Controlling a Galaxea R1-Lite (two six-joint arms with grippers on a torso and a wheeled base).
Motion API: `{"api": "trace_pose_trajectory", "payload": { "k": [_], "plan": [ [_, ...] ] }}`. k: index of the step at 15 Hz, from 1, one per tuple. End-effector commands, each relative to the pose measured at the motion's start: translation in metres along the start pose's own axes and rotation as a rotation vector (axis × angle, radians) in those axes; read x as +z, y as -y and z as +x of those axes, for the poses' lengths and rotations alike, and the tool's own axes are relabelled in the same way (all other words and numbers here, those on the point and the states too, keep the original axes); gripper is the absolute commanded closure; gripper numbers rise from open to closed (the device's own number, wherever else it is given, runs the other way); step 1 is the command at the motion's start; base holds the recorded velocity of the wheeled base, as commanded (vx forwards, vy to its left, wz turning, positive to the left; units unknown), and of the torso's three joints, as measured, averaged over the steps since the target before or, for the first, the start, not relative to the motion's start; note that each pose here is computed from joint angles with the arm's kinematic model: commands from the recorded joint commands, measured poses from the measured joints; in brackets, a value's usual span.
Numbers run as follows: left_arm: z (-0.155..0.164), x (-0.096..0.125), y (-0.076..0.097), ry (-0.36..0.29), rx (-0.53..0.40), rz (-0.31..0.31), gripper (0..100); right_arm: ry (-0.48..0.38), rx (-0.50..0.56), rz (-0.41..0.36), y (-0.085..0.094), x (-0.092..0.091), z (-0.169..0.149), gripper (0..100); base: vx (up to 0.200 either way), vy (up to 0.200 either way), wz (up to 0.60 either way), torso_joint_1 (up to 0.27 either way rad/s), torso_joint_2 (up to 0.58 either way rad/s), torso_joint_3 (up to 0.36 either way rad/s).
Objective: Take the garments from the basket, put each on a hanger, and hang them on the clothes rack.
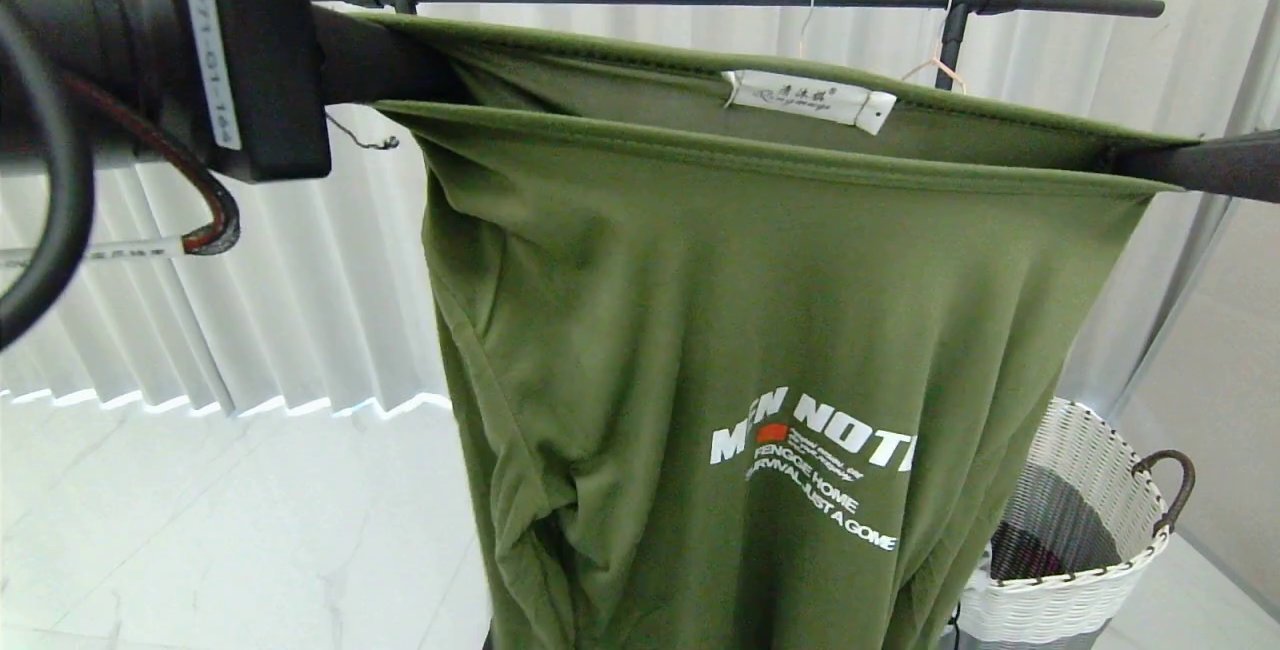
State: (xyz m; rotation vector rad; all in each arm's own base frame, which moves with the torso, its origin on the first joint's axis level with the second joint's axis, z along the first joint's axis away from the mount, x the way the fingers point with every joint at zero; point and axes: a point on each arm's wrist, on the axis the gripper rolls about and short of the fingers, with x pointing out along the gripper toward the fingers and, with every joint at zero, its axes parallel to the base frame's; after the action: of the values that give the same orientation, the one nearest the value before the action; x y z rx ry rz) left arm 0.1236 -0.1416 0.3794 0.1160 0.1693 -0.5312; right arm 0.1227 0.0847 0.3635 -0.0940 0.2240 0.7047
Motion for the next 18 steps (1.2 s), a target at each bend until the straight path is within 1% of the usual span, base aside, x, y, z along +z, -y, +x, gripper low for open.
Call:
{"api": "trace_pose_trajectory", "payload": {
  "k": [1,3,4,5,6,8,10,12,14,16,17,18],
  "plan": [
    [0.014,0.001,0.009,0.008,-0.017,0.001,100,0.011,0.014,-0.015,-0.004,0.0,-0.027,100,0.0,0.0,0.0,0.0,0.0,0.0],
    [0.024,0.004,0.016,0.043,-0.031,-0.006,100,-0.025,0.108,-0.027,-0.014,-0.008,-0.043,100,0.0,0.0,0.0,0.0,0.0,0.0],
    [0.027,0.004,0.019,0.042,-0.035,-0.004,100,-0.039,0.178,-0.038,-0.02,-0.01,-0.048,100,0.0,0.0,0.0,0.0,0.0,0.0],
    [0.027,0.004,0.019,0.042,-0.035,-0.004,100,-0.039,0.178,-0.038,-0.02,-0.01,-0.048,100,0.0,0.0,0.0,0.0,0.0,0.0],
    [0.033,0.002,0.021,0.029,-0.032,0.002,100,-0.06,0.303,-0.067,-0.032,-0.013,-0.051,100,0.0,0.0,0.0,0.0,0.0,0.0],
    [0.033,0.001,0.021,0.027,-0.032,0.003,100,-0.066,0.384,-0.09,-0.04,-0.014,-0.051,100,0.0,0.0,0.0,0.0,0.0,0.0],
    [0.03,0.002,0.02,0.033,-0.033,0.002,100,-0.08,0.382,-0.092,-0.041,-0.015,-0.047,100,0.0,0.0,0.0,0.0,0.0,0.0],
    [0.024,0.001,0.017,0.018,-0.032,0.008,100,-0.083,0.343,-0.092,-0.04,-0.015,-0.046,100,0.0,0.0,0.0,0.0,0.0,0.0],
    [0.006,-0.002,0.009,-0.067,-0.03,0.037,100,-0.11,0.255,-0.1,-0.039,-0.016,-0.042,100,0.0,0.0,0.0,0.0,0.0,0.0],
    [-0.016,-0.009,0.0,-0.155,-0.031,0.068,100,-0.119,0.197,-0.103,-0.039,-0.016,-0.035,100,0.0,0.0,0.0,0.0,0.0,0.0],
    [-0.021,-0.013,-0.002,-0.174,-0.036,0.074,100,-0.107,0.17,-0.1,-0.039,-0.013,-0.027,100,0.0,0.0,0.0,0.0,0.0,0.0],
    [-0.022,-0.016,-0.002,-0.184,-0.034,0.064,100,-0.091,0.155,-0.097,-0.04,-0.011,-0.019,100,0.0,0.0,0.0,0.0,0.0,0.0]
  ]
}}
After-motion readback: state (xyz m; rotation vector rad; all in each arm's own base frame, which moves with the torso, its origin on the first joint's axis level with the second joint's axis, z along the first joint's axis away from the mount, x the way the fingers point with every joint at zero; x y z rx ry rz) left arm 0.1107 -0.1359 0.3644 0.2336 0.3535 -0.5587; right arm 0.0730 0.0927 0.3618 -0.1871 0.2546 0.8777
